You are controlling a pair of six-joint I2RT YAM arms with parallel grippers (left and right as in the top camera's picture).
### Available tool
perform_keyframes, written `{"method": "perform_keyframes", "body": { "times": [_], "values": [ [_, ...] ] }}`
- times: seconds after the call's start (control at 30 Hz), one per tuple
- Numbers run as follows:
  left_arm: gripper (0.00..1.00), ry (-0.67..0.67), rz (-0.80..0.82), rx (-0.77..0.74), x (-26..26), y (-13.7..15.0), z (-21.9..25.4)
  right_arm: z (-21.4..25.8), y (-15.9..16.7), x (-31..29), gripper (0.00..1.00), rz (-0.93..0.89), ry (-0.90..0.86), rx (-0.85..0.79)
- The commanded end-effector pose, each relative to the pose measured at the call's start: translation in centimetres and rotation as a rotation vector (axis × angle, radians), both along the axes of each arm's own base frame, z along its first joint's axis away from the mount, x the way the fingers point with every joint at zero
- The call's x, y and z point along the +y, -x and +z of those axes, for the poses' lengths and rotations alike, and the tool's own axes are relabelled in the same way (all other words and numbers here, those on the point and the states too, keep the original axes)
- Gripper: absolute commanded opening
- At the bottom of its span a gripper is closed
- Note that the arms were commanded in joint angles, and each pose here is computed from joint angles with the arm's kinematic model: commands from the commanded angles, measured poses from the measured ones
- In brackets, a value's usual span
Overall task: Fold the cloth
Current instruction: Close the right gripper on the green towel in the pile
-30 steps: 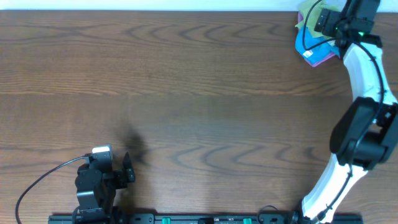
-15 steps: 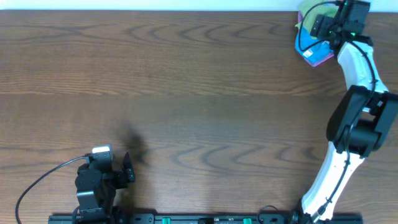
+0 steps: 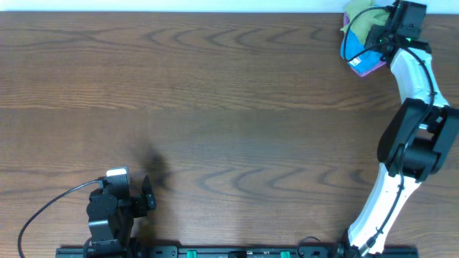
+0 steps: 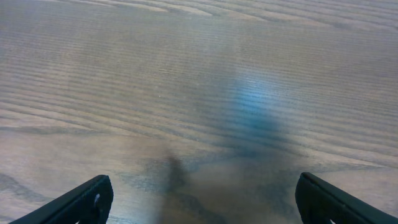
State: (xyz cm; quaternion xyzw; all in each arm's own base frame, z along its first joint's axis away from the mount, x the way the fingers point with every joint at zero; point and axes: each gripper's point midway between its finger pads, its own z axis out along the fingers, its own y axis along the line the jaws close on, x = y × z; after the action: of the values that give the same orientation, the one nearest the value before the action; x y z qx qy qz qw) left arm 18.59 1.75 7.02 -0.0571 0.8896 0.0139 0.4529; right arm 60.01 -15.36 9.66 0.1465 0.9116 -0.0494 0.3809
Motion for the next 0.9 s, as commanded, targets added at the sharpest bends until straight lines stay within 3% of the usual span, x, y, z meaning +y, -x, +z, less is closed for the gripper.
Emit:
{"method": "perform_keyframes", "body": {
  "times": [0.0, 0.2, 0.23, 0.27, 0.3, 0.47, 0.6, 0.87],
  "values": [
    [0.95, -0.01, 0.0, 0.031, 0.1, 0.4, -0.9, 3.5, 0.0, -0.4, 0.01, 0.008, 0.027, -0.048],
    [0.95, -0.01, 0.0, 0.031, 0.1, 0.4, -0.9, 11.3, 1.0, 0.5, 0.01, 0.02, 0.058, -0.155],
    [0.95, -0.01, 0.0, 0.031, 0.1, 0.4, -0.9, 12.2, 1.2, 0.5, 0.2, 0.02, 0.064, -0.17],
    [0.95, -0.01, 0.0, 0.031, 0.1, 0.4, -0.9, 12.2, 1.2, 0.5, 0.45, 0.02, 0.063, -0.168],
    [0.95, -0.01, 0.0, 0.031, 0.1, 0.4, -0.9, 11.9, 1.4, 0.5, 0.59, 0.02, 0.06, -0.156],
    [0.95, -0.01, 0.0, 0.031, 0.1, 0.4, -0.9, 9.5, 0.5, 0.3, 0.78, 0.026, 0.06, -0.133],
    [0.95, -0.01, 0.0, 0.031, 0.1, 0.4, -0.9, 6.0, 0.1, -0.1, 0.88, 0.021, 0.048, -0.084],
    [0.95, -0.01, 0.0, 0.031, 0.1, 0.4, -0.9, 1.0, -1.2, -0.4, 0.91, 0.025, 0.033, -0.052]
  ]
}}
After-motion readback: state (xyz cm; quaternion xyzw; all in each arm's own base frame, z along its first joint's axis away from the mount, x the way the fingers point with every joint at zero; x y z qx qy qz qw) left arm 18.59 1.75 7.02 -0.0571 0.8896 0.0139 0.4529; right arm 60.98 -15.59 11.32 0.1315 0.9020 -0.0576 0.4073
